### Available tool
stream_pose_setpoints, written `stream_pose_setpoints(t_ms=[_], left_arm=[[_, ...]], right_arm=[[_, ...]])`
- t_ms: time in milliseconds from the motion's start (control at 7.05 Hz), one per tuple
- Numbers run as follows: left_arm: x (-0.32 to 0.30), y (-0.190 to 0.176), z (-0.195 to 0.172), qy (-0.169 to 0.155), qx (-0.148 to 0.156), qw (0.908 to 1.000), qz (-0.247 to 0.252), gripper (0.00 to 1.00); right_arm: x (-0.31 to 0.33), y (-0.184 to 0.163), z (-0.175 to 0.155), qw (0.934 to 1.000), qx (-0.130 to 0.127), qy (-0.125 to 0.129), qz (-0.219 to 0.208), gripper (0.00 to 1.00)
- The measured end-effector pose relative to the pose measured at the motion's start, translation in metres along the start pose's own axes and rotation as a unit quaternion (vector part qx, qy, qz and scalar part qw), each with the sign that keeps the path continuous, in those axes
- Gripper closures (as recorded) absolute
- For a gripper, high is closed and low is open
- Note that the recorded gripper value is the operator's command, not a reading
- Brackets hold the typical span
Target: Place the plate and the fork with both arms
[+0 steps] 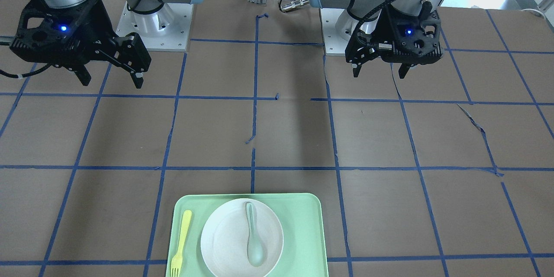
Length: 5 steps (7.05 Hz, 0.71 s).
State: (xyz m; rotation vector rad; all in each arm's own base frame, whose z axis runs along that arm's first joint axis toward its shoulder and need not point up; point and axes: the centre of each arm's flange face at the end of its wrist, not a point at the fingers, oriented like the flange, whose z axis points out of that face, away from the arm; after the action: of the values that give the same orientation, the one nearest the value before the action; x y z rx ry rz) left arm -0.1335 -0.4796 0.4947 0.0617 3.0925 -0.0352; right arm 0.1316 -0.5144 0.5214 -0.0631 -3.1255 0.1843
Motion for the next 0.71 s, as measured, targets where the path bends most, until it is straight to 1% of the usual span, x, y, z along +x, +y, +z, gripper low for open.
stream_pose_setpoints(t_ms=[709], left_arm=[[-0.0002, -0.0018, 0.0005, 0.001, 0.001, 1.0, 0.0, 0.0]], right_arm=[[-0.0022, 0.0002, 0.0, 1.0, 0.0, -0.001, 0.0, 0.0]])
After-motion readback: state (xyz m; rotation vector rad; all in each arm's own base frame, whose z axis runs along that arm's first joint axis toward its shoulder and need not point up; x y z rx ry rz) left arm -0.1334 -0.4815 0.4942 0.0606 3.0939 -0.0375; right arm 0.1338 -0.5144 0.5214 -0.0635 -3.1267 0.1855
